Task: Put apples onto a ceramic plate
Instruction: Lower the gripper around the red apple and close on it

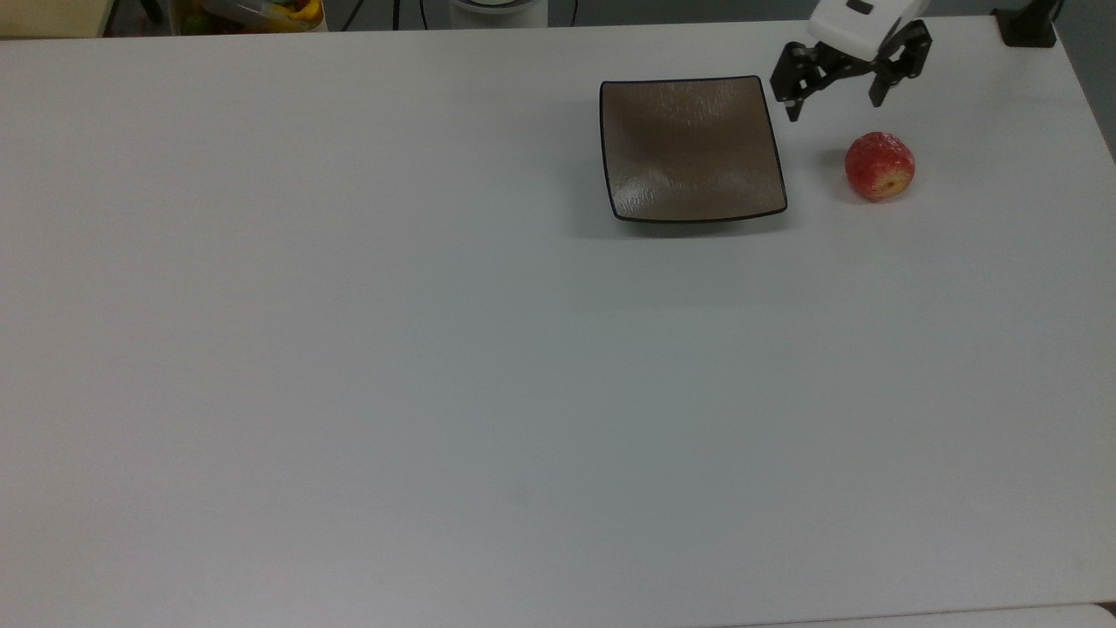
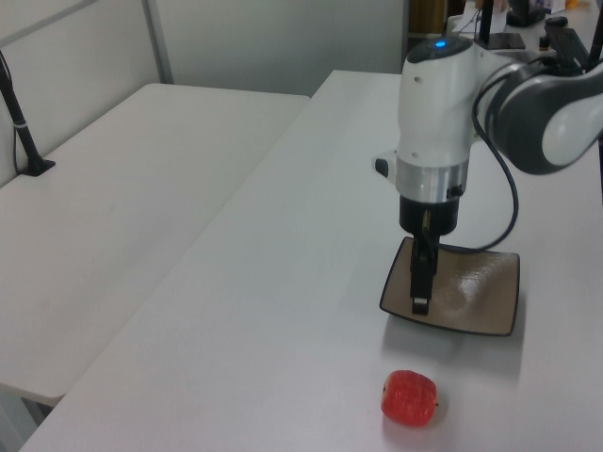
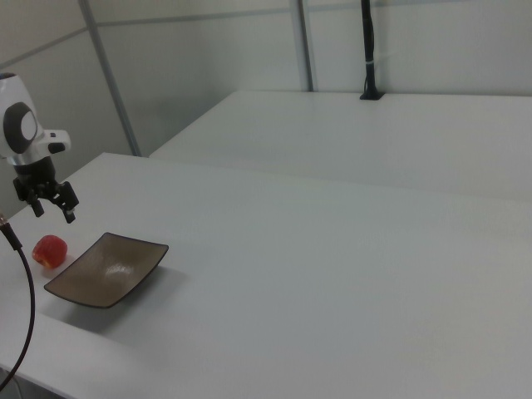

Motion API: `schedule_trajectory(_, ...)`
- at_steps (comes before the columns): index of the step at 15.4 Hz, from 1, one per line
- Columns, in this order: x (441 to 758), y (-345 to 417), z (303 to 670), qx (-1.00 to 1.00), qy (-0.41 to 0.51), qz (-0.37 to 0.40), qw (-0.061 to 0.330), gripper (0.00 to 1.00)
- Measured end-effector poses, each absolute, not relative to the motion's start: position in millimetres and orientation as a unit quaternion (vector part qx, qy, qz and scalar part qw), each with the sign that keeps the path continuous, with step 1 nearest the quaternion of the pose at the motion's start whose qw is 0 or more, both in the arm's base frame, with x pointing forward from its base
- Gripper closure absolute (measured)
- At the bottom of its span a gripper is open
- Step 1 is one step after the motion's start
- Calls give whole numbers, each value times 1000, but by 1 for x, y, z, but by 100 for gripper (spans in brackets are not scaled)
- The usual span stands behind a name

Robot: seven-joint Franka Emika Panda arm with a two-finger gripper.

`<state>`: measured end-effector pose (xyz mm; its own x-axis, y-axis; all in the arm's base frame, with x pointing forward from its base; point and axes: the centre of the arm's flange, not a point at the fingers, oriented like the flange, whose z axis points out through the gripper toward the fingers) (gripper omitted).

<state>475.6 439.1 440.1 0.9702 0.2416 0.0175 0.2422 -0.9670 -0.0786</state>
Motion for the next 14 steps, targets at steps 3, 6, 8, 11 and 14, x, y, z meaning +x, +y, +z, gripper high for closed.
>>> schedule_trajectory(3,463,466,421,-991,-126,-25,28,0)
schedule_trajectory(6,461,479,398,-991,-131,-28,21,0)
schedule_trajectory(8,458,487,394,-990,-137,-28,20,0)
schedule_trajectory(11,455,498,391,-989,-144,-35,28,0)
schedule_trajectory(14,445,512,385,-986,-156,-40,37,0)
